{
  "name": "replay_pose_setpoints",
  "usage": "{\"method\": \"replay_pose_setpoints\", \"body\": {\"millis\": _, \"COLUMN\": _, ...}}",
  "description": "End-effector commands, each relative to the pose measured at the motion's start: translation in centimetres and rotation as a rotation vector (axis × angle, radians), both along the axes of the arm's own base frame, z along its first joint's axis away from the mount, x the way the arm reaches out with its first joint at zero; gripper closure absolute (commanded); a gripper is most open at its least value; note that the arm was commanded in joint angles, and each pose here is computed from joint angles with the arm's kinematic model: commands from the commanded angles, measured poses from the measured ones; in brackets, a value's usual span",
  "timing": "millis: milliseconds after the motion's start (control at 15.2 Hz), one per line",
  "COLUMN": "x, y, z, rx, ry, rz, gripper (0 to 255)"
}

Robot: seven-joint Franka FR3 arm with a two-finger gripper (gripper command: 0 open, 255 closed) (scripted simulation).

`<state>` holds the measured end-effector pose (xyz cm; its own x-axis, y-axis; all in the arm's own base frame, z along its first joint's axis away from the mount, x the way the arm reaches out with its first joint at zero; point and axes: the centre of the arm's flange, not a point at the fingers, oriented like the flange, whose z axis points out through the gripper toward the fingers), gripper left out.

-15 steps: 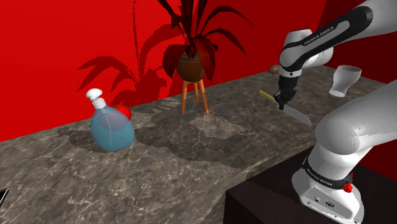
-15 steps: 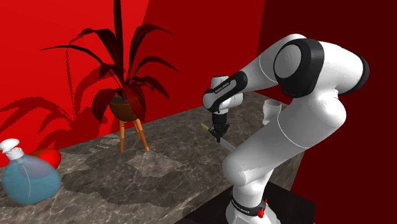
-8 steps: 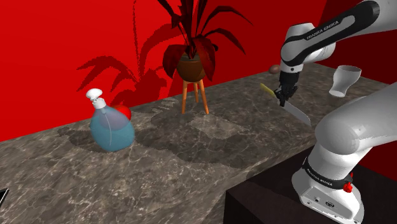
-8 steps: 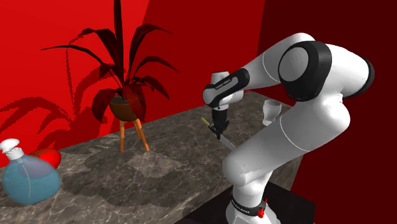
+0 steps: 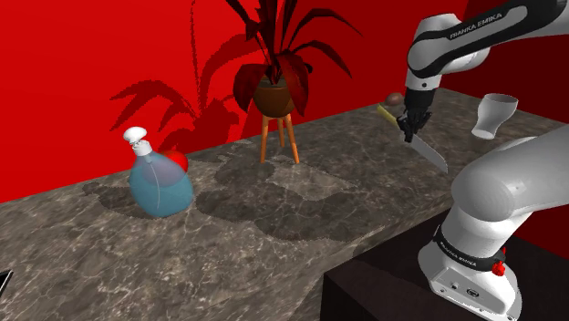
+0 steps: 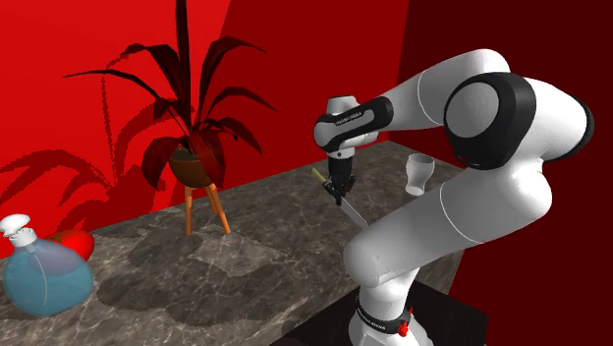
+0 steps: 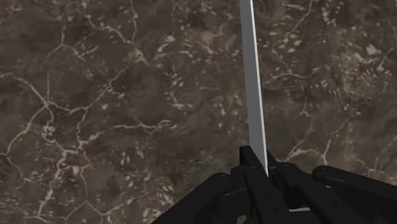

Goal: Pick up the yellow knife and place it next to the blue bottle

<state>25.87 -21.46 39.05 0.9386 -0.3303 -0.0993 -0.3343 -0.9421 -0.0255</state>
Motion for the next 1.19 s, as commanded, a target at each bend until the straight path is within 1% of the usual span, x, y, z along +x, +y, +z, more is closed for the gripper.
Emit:
{"method": "replay_pose_setpoints", "body": {"millis": 0, "x": 0.1, "y": 0.0, "z": 1.1, "rx": 0.0, "ry": 0.001, "rz": 0.0, "gripper": 255}}
{"method": "replay_pose_setpoints", "body": {"millis": 1122, "x": 0.1, "y": 0.0, "z": 10.1, "rx": 0.0, "ry": 0.001, "rz": 0.0, "gripper": 255}}
